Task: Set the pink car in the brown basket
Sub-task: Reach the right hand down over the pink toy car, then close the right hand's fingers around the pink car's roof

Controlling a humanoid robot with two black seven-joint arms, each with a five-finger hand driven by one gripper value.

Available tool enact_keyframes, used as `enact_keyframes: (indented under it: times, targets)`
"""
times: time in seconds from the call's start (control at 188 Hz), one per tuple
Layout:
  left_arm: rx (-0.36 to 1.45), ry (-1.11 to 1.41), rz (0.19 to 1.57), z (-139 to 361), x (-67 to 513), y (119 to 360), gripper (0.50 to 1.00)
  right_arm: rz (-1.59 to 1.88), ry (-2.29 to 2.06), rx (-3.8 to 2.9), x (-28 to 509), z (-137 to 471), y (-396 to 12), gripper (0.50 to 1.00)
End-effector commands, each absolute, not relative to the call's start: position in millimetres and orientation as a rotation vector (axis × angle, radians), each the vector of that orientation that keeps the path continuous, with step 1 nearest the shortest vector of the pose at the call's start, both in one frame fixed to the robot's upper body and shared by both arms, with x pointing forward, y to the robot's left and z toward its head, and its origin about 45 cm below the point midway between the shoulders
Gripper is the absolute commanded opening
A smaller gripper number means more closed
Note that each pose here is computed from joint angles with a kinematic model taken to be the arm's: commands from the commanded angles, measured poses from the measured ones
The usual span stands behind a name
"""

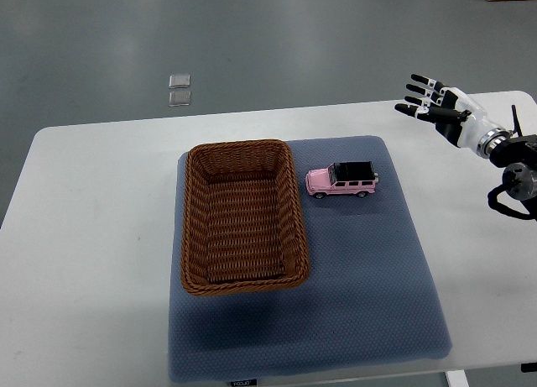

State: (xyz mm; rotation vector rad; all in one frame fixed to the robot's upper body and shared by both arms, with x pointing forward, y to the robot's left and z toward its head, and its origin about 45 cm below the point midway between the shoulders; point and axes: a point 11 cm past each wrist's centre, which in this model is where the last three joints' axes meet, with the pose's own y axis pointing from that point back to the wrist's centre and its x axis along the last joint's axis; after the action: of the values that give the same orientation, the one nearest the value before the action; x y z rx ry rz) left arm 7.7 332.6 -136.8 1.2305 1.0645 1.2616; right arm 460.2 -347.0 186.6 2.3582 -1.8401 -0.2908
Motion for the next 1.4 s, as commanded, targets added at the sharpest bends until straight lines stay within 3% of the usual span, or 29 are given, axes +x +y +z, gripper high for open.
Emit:
enact_keyframes:
  times: [0.0,0.613,0.906,1.396]
  targets:
    - [1.231,1.064,1.26,-136.8,7.7,332.6,1.0,-0.164,-1.731,2.37,463.0,192.1,-338.5,0.913]
    - [1.232,1.063,1.259,-136.8,7.6,332.6,1.0,0.741,-0.756,2.306,452.0,228.8,-232.1,0.913]
    - [1.233,1.062,1.258,-136.8,7.5,332.5,1.0,0.869,-0.478,2.156,439.5,212.1,-235.1,0.911]
    - [1.233,1.062,1.258,-136.8,7.5,332.5,1.0,0.962,-0.468,2.015,434.9,185.8,-242.8,0.889]
